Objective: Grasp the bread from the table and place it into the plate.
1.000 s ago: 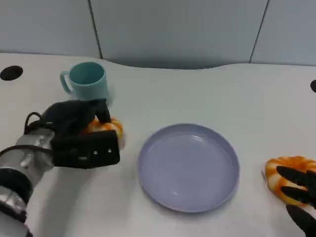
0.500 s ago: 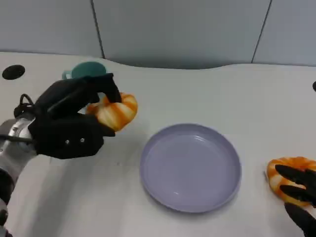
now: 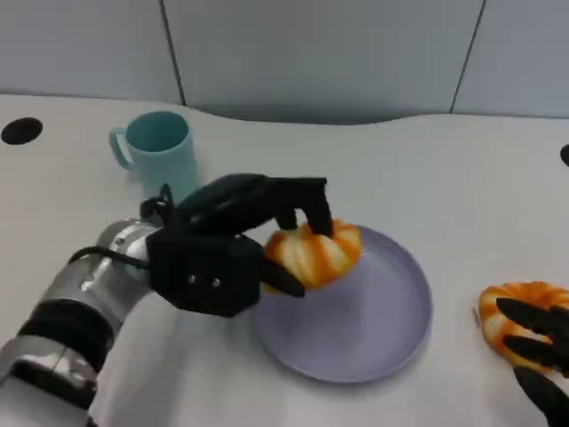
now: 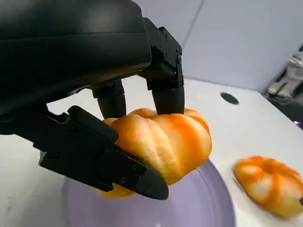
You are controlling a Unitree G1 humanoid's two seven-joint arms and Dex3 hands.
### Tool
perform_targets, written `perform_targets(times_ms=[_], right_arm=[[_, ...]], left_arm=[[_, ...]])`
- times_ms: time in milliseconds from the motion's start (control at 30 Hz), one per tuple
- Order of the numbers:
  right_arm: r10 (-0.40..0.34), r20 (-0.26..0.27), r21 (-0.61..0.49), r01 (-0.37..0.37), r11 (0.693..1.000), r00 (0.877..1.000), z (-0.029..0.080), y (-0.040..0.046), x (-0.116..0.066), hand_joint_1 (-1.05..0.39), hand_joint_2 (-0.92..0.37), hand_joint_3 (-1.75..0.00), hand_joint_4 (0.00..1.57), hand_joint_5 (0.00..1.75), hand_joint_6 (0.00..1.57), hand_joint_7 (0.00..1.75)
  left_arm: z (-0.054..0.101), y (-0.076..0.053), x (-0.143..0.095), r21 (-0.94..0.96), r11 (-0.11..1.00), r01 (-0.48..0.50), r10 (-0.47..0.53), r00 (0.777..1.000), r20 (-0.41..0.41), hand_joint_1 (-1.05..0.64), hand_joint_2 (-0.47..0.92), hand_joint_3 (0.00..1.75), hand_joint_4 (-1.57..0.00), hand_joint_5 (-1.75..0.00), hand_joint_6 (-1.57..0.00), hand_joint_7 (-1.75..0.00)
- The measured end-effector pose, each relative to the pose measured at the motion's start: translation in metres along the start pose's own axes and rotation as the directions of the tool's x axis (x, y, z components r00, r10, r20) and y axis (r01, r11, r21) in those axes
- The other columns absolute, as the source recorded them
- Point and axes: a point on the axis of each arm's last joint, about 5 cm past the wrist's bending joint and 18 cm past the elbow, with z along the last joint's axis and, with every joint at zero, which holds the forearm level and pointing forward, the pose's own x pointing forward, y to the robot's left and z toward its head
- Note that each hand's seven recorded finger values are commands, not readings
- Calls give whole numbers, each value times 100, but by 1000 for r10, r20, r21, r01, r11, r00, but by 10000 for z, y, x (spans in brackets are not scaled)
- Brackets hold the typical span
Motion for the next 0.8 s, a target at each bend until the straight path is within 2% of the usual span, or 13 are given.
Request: perform_targets(times_ms=[167, 233, 400, 533, 600, 667, 700, 733, 767, 800], right_arm=[[5, 6, -2, -5, 1000, 1000, 17, 17, -1, -40, -92, -35, 95, 1, 78, 0], [4, 7, -6, -4, 1000, 1000, 18, 19, -4, -40, -92, -35, 96, 1, 78, 0], [6, 17, -10, -6, 1000, 1000, 40, 35, -5, -39, -92, -36, 95, 1, 78, 0], [9, 21, -13, -9, 1000, 1000, 44, 47, -4, -39, -92, -36, 96, 1, 78, 0], [10, 23, -17, -9, 1000, 1000, 46, 49, -1, -39, -92, -36, 96, 1, 78, 0], [7, 24, -19, -7, 1000, 1000, 47, 52, 1, -40, -92, -35, 96, 1, 78, 0], [5, 24, -19, -5, 1000, 1000, 47, 52, 1, -40, -92, -35, 97, 2, 78, 0], [3, 24, -18, -3, 1000, 1000, 47, 54, 0, -40, -92, -35, 97, 2, 78, 0], [3, 23, -17, -2, 1000, 1000, 48, 58, 0, -40, -92, -35, 97, 2, 78, 0], [3, 23, -17, -2, 1000, 1000, 50, 64, 1, -40, -92, -35, 97, 2, 78, 0]], left_arm=[[97, 9, 152, 77, 994, 80, -83, 996, 44, -21, 92, 18, -76, -175, -53, -175], [102, -16, 168, 92, 991, 96, -101, 994, 42, -20, 92, 23, -80, -175, -58, -175], [153, -85, 255, 183, 968, 170, -181, 982, 44, -20, 85, 22, -77, -175, -54, -175], [220, -62, 328, 300, 932, 204, -236, 969, 72, -29, 82, 19, -65, -175, -47, -175], [249, -38, 353, 347, 913, 214, -259, 962, 87, -33, 84, 15, -53, -175, -38, -174], [257, -17, 360, 382, 895, 231, -284, 955, 88, -35, 87, 11, -45, -175, -35, -167], [254, -9, 355, 391, 889, 239, -293, 952, 86, -37, 88, 6, -39, -163, -34, -144], [247, -5, 349, 388, 889, 242, -295, 952, 84, -37, 89, 4, -38, -158, -35, -134], [238, -6, 341, 381, 891, 247, -299, 951, 82, -41, 90, 2, -33, -145, -37, -111], [232, -6, 334, 376, 889, 260, -311, 947, 78, -42, 91, 1, -32, -139, -38, -102]])
